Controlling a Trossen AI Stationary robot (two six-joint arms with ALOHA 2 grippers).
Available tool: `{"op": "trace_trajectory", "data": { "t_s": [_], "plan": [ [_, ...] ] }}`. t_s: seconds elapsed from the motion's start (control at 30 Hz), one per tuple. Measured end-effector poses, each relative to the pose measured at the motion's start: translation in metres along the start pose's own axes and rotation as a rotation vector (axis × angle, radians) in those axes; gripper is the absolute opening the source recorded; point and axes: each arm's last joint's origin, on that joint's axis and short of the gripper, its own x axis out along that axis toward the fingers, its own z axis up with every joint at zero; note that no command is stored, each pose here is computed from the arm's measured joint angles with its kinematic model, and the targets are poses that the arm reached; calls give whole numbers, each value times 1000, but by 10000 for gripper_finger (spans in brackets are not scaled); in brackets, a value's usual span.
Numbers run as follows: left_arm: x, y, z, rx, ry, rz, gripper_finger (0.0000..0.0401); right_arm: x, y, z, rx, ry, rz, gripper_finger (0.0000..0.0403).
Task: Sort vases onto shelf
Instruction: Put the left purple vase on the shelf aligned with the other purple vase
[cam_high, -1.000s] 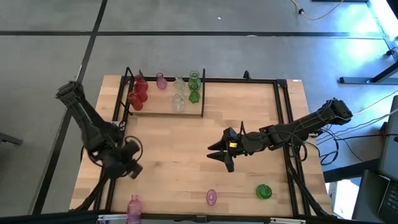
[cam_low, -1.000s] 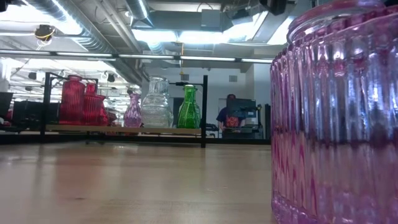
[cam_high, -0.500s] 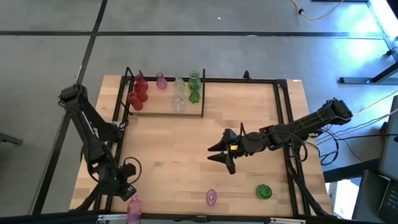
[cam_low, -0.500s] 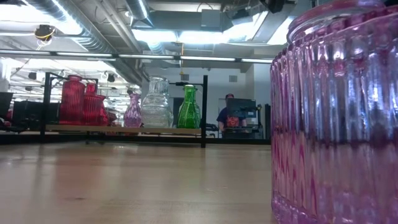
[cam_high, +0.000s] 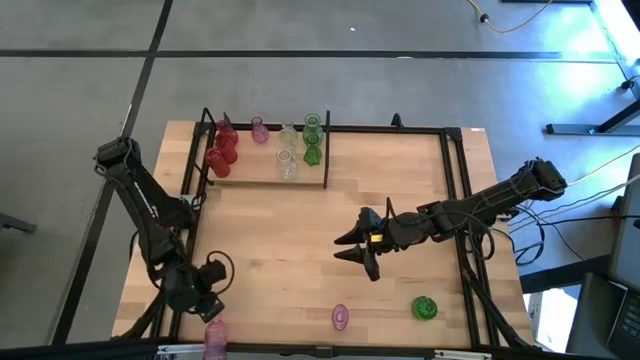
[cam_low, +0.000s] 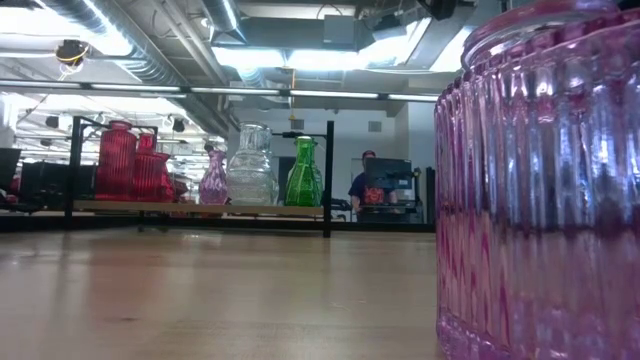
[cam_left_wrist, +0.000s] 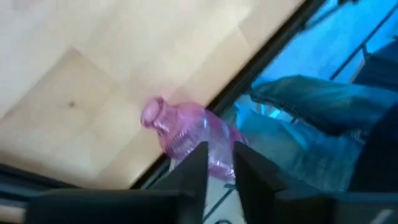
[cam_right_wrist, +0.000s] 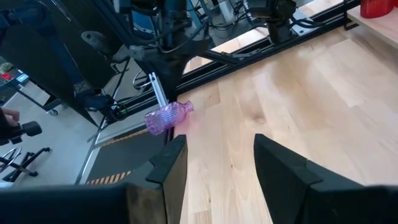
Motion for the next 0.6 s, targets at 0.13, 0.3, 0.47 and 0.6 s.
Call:
{"op": "trace_trajectory", "data": {
  "t_s": [0.13, 0.3, 0.47, 0.6],
  "plan": [
    [0, -1, 4, -35, 41, 16, 130, 0, 0, 0, 0, 0, 0, 168],
    [0, 3, 4, -149, 134, 94, 196, 0, 0, 0, 0, 0, 0, 168],
    [0, 4, 3, -296, 95, 102, 228, 0, 0, 0, -11, 0, 0, 168],
    [3, 4, 2, -370, 60, 97, 235, 0, 0, 0, -15, -2, -2, 168]
  ]
}}
